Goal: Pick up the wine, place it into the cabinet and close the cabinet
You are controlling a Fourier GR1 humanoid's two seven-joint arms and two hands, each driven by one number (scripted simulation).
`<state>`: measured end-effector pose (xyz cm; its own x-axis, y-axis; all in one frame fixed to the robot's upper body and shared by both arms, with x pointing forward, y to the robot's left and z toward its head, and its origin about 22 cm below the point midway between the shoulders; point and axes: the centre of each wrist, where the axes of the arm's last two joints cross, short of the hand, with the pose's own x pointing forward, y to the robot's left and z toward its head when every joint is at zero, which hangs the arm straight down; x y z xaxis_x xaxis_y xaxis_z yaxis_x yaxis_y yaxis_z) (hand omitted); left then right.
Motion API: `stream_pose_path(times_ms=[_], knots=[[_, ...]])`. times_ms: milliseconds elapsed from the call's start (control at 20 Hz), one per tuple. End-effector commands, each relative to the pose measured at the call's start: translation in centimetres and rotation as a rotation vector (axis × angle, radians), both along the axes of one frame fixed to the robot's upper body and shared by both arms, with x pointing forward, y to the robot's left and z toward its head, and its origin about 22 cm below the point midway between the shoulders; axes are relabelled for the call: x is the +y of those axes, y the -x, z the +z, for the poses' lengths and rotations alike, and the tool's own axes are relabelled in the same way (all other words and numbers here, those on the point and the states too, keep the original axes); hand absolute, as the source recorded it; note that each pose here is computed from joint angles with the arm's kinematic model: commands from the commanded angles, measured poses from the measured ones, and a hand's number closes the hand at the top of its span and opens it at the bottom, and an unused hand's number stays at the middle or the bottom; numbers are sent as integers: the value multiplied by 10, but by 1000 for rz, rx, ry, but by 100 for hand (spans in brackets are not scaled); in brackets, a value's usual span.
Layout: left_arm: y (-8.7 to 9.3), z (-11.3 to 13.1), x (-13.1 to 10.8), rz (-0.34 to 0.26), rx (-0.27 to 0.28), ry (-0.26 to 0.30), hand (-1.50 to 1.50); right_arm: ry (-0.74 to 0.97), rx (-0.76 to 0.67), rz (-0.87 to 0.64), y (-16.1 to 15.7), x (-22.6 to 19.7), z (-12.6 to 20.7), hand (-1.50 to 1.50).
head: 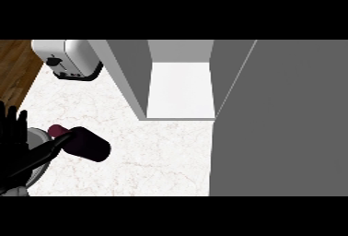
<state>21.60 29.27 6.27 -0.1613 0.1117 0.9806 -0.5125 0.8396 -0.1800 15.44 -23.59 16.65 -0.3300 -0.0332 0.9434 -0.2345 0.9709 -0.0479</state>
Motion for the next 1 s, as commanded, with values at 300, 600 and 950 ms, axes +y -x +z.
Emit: stream_pose_path(times_ms=[300, 600, 950], knots=[[20, -62, 13, 45, 62, -3, -150, -4, -17, 9, 3, 6, 3, -150], [34, -86, 28, 7, 83, 14, -150, -13, -4, 11, 5, 3, -17, -150], [26, -107, 26, -11, 92, 21, -150, -6, -11, 27, 10, 22, 6, -150]])
